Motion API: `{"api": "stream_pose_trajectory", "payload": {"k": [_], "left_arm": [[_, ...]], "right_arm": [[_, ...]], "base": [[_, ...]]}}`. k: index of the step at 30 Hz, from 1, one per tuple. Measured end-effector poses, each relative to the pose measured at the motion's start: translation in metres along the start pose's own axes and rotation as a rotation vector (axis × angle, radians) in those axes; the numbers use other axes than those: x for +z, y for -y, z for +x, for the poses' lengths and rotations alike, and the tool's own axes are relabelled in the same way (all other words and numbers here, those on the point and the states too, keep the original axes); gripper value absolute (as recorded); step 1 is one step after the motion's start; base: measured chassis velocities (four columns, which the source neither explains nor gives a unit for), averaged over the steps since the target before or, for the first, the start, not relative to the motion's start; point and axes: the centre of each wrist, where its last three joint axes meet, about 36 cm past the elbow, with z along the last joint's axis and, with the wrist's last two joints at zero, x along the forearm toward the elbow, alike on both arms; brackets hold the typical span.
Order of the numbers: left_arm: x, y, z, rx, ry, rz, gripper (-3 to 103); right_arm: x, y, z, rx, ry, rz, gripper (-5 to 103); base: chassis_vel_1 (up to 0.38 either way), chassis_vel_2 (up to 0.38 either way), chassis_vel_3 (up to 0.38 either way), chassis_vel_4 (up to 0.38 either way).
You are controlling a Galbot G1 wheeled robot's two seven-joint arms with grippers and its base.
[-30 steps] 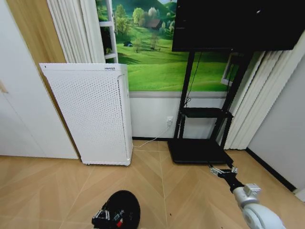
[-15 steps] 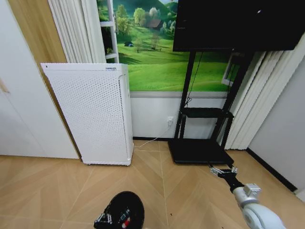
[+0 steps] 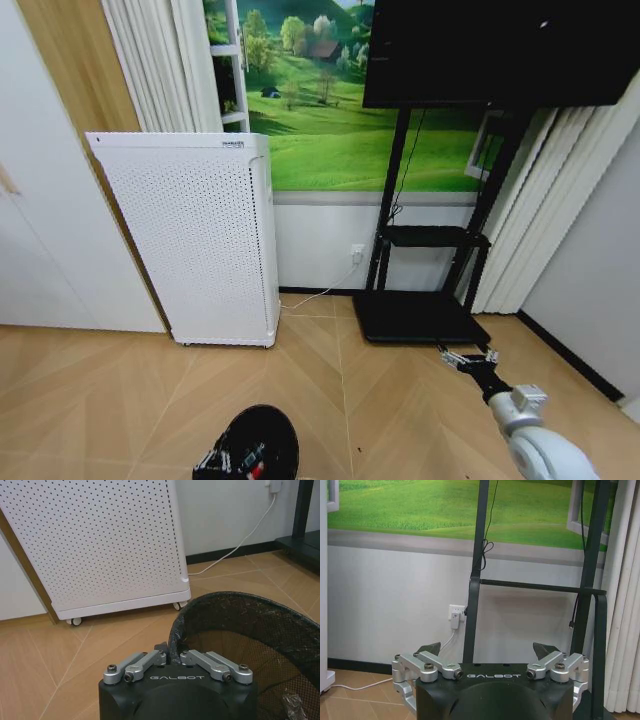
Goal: Pick up the trash bin and place the garbage on the floor into it.
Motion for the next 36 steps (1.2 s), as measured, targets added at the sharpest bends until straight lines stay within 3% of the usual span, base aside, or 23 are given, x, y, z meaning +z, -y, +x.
{"api": "stream_pose_trajectory", "payload": {"k": [3,5,6,7,9,10,12,17,20,22,24,25,26,32,33,34,36], "left_arm": [[-0.001,0.000,0.000,0.008,0.001,0.003,6],[-0.002,0.000,0.000,0.013,0.003,0.003,15],[-0.002,0.000,0.000,0.013,0.003,0.003,15],[-0.004,-0.001,0.000,0.014,0.006,0.003,26],[-0.005,-0.001,0.000,0.014,0.009,0.003,26],[-0.006,-0.001,0.000,0.015,0.013,0.002,38],[-0.008,-0.001,0.001,0.016,0.017,0.002,38],[-0.013,-0.003,0.002,0.020,0.030,-0.001,60],[-0.015,-0.004,0.003,0.020,0.033,-0.002,66],[-0.019,-0.005,0.004,0.023,0.042,-0.005,82],[-0.022,-0.007,0.004,0.020,0.049,-0.007,82],[-0.027,-0.009,0.003,0.017,0.062,-0.010,93],[-0.027,-0.009,0.003,0.017,0.062,-0.010,93],[-0.063,-0.025,-0.007,-0.018,0.163,-0.029,100],[-0.084,-0.034,-0.012,-0.034,0.224,-0.031,100],[-0.084,-0.034,-0.012,-0.034,0.224,-0.031,100],[-0.111,-0.045,-0.014,-0.023,0.301,-0.022,100]], "right_arm": [[0.000,0.000,0.000,0.000,0.000,0.000,100],[0.000,0.000,0.000,0.000,0.000,0.000,100],[0.000,0.000,0.000,0.000,0.000,0.000,100],[0.000,0.000,0.000,0.000,0.000,0.000,100],[0.000,0.000,0.000,0.000,0.000,0.000,100],[0.000,0.000,0.000,0.000,0.000,0.000,100],[0.000,0.000,0.000,0.000,0.000,0.000,100],[0.000,0.000,0.000,0.000,0.000,0.000,100],[0.000,0.000,0.000,0.000,0.000,0.000,100],[0.000,0.000,0.000,0.000,0.000,0.000,100],[0.000,0.000,0.000,0.000,0.000,0.000,100],[0.000,0.000,0.000,0.000,0.000,0.000,100],[0.000,0.000,0.000,0.000,0.000,0.000,100],[0.000,0.000,0.000,0.000,0.000,0.000,100],[0.000,0.000,0.000,0.000,0.000,0.000,100],[0.000,0.000,0.000,0.000,0.000,0.000,100],[0.000,0.000,0.000,0.000,0.000,0.000,100]], "base": [[0.000,0.000,0.000,0.000],[0.000,0.000,0.000,0.000],[0.000,0.000,0.000,0.000],[0.000,0.000,0.000,0.000],[0.000,0.000,0.000,0.000],[0.000,0.000,0.000,0.000],[0.000,0.000,0.000,0.000],[0.000,0.000,0.000,0.000],[0.000,0.000,0.000,0.000],[0.000,0.000,0.000,0.000],[0.000,0.000,0.000,0.000],[0.000,0.000,0.000,0.000],[0.000,0.000,0.000,0.000],[0.000,0.000,0.000,0.000],[0.000,0.000,0.000,0.000],[0.000,0.000,0.000,0.000],[0.000,0.000,0.000,0.000]]}}
